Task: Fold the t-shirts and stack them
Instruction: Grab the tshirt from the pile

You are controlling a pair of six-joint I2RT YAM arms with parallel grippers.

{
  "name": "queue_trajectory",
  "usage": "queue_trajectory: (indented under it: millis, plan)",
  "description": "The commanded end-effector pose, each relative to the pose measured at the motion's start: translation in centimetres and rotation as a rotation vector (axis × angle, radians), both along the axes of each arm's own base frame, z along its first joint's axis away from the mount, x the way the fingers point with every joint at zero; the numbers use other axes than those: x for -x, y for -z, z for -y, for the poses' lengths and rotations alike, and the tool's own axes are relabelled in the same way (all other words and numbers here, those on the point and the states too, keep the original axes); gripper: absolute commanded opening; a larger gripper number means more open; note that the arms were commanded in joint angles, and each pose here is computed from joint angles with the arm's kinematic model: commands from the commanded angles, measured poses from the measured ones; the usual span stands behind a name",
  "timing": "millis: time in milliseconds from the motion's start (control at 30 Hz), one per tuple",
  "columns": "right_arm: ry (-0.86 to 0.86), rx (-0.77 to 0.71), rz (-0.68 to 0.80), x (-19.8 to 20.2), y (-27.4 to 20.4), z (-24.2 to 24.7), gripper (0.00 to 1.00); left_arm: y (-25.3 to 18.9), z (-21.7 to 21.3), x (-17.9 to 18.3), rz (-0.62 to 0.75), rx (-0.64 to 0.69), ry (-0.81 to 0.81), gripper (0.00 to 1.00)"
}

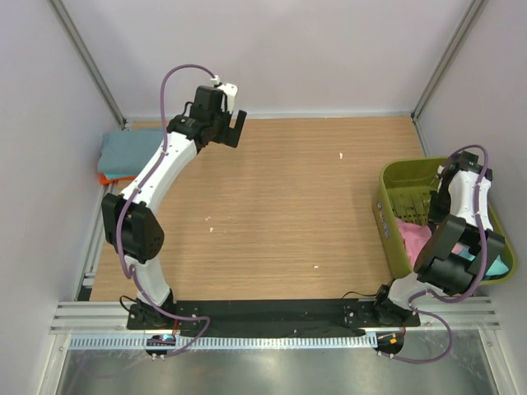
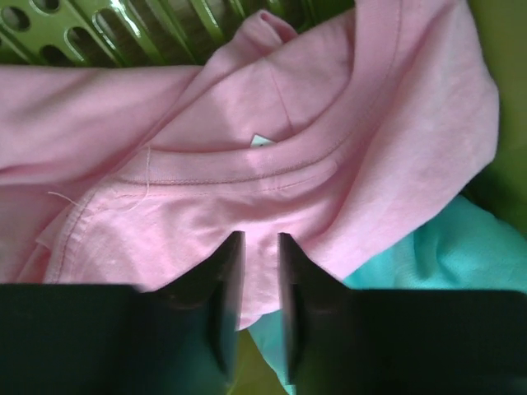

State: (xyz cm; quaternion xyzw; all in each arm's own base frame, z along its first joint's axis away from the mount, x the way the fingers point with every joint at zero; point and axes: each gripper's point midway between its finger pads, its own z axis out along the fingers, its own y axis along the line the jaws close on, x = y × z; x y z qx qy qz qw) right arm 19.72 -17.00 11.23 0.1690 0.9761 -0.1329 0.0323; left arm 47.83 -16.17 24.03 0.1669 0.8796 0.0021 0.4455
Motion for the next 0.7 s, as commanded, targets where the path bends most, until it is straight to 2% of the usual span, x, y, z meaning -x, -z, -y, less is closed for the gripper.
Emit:
queue_trajectory:
  millis: [0, 33, 100, 133, 300, 400, 533, 600, 667]
  plan:
    - [0.022, 0.058, -0.002, 0.2, -0.6, 1.1, 0.39, -2.5, 0.4, -0.9, 0.074, 0.047, -0.006, 0.98]
    - [0.025, 0.058, -0.006, 0.3, -0.4, 1.0, 0.45, -2.4, 0.4, -0.9, 0.071, 0.045, -0.007, 0.98]
    - [0.025, 0.053, -0.021, 0.7, 0.1, 0.9, 0.48, -2.2, 0.3, -0.7, 0.066, 0.042, -0.009, 0.98]
    - [0.028, 0.051, -0.046, 1.2, 0.6, 0.8, 0.55, -2.1, 0.3, -0.7, 0.064, 0.044, -0.012, 0.98]
    - [0.044, 0.038, -0.105, 2.5, 2.1, 1.0, 0.54, -2.0, 0.5, -0.6, 0.057, 0.063, -0.021, 0.98]
    - [0.062, 0.007, -0.126, 3.1, 3.0, 1.2, 0.45, -1.9, 0.5, -0.6, 0.055, 0.065, -0.023, 0.98]
    - [0.107, -0.01, -0.111, 3.1, 3.0, 2.3, 0.12, -1.8, 0.4, -0.6, 0.051, 0.064, -0.026, 0.98]
    - [0.11, -0.005, -0.099, 2.9, 2.8, 2.5, 0.04, -1.8, 0.5, -0.6, 0.049, 0.072, -0.026, 0.98]
    - [0.11, 0.005, -0.076, 2.5, 2.1, 2.7, 0.01, -1.9, 0.7, -0.6, 0.051, 0.081, -0.024, 0.98]
